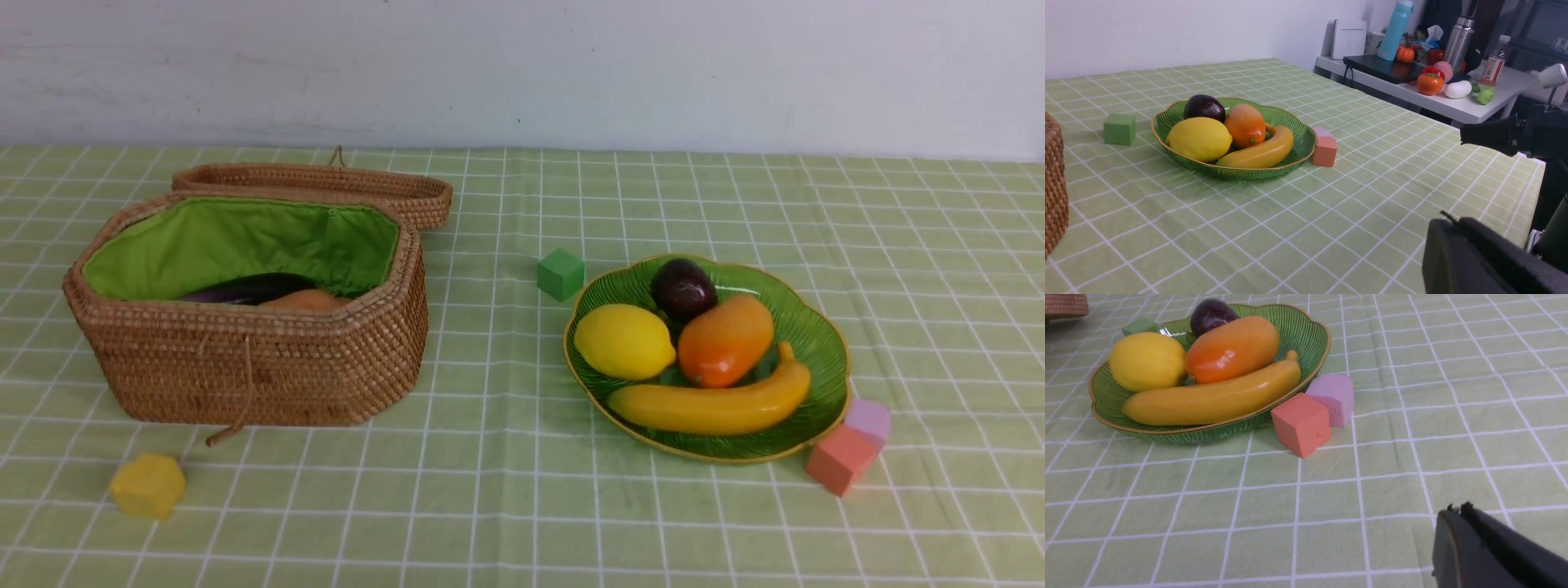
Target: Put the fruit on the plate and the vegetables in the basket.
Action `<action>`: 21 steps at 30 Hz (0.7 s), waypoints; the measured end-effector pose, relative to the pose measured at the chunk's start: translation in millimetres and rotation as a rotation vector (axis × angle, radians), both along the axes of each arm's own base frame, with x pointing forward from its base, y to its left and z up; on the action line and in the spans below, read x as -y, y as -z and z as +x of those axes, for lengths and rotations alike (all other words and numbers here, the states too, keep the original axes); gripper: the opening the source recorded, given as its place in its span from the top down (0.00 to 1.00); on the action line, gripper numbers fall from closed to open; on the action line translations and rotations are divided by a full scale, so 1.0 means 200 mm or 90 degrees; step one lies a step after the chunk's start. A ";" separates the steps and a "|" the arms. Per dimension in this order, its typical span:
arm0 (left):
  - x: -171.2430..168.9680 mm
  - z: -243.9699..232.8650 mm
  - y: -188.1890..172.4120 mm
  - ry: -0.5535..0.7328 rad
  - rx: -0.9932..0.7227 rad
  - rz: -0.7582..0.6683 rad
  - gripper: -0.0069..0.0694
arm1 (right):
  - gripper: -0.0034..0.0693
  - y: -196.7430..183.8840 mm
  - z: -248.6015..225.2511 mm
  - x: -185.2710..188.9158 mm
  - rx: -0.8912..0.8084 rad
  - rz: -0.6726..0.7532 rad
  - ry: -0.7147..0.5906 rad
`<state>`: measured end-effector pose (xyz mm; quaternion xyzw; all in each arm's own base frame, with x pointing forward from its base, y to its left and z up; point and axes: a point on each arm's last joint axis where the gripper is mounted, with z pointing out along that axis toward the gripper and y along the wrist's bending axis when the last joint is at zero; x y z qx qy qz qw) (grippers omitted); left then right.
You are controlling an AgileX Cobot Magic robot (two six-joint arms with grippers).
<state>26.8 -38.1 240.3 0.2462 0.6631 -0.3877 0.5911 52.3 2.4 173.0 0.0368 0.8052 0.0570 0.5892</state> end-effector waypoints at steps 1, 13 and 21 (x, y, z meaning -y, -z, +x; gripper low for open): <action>0.00 0.00 0.00 0.000 0.000 0.000 0.93 | 0.96 0.00 0.00 0.00 0.000 0.000 0.000; 0.00 0.00 0.00 0.000 0.000 0.000 0.91 | 0.95 0.00 0.00 0.00 0.000 0.000 0.000; -0.01 0.04 0.04 -0.095 0.004 -0.004 0.92 | 0.94 0.00 0.00 0.00 0.000 0.000 0.000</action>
